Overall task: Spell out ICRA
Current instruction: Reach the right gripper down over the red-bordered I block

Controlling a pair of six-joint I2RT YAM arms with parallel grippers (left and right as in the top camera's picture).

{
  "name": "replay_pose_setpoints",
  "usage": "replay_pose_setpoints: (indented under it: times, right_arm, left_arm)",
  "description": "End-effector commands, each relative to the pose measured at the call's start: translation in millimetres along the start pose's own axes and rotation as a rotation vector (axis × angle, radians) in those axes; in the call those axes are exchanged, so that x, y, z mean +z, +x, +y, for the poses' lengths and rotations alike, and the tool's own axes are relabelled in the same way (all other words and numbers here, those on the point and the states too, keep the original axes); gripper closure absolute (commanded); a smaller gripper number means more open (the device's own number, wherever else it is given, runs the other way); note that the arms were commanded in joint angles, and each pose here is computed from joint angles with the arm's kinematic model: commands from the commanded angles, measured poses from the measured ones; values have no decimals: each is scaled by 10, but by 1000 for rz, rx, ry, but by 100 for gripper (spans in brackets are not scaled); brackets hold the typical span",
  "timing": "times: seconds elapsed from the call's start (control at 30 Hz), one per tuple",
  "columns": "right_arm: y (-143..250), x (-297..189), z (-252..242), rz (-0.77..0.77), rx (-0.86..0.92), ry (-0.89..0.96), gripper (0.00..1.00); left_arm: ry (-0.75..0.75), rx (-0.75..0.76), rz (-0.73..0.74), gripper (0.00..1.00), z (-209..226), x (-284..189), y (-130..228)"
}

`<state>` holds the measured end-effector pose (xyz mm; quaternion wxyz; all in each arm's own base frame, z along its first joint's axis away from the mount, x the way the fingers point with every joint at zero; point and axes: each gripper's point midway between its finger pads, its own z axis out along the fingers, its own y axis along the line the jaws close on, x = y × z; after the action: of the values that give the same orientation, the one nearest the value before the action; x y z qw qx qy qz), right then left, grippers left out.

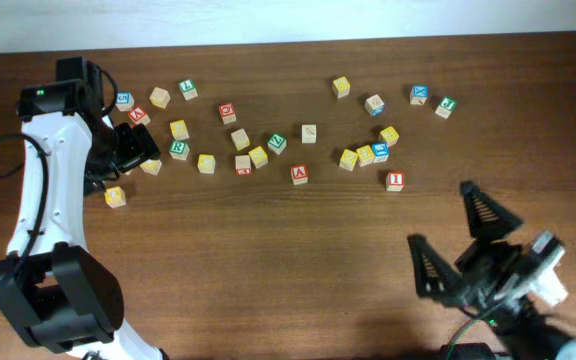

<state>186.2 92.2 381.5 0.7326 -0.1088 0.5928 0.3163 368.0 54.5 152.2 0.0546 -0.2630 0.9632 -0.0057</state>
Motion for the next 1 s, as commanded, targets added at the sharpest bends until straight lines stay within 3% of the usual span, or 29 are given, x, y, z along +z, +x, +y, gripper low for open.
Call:
replay_pose_setpoints:
  times: [0.0,0.07,0.2,0.37,0.4,0.43,0.63,0.83,0.97]
  right_arm:
    - [-163,226,-299,215,-219,163,2]
    - [-68,346,-650,428,-149,314,2]
    - [728,514,-1276,982,74,463,2]
    - [1618,694,-1572,1318,333,420,2]
    - [1861,669,-1670,1386,370,432,11]
    - [2004,651,-1719,1423,395,437,17]
    - [2844,350,-2151,1666,414,650,17]
    - [3119,402,-2294,1665,412,650,18]
    - [3226,440,-2371,1652,325,726,32]
  left_arm:
    - [-11,-13,8,1,26,34,2]
    - [-11,-13,8,1,26,34,2]
    - [-10,-13,8,1,26,34,2]
    - [-10,-12,9,1,23,34,3]
    - [-11,-12,8,1,24,34,3]
    - [-10,-12,9,1,23,34,3]
    - [-11,-12,8,1,24,34,3]
    - [-11,-12,8,1,24,34,3]
    - [-10,-12,9,1,23,34,3]
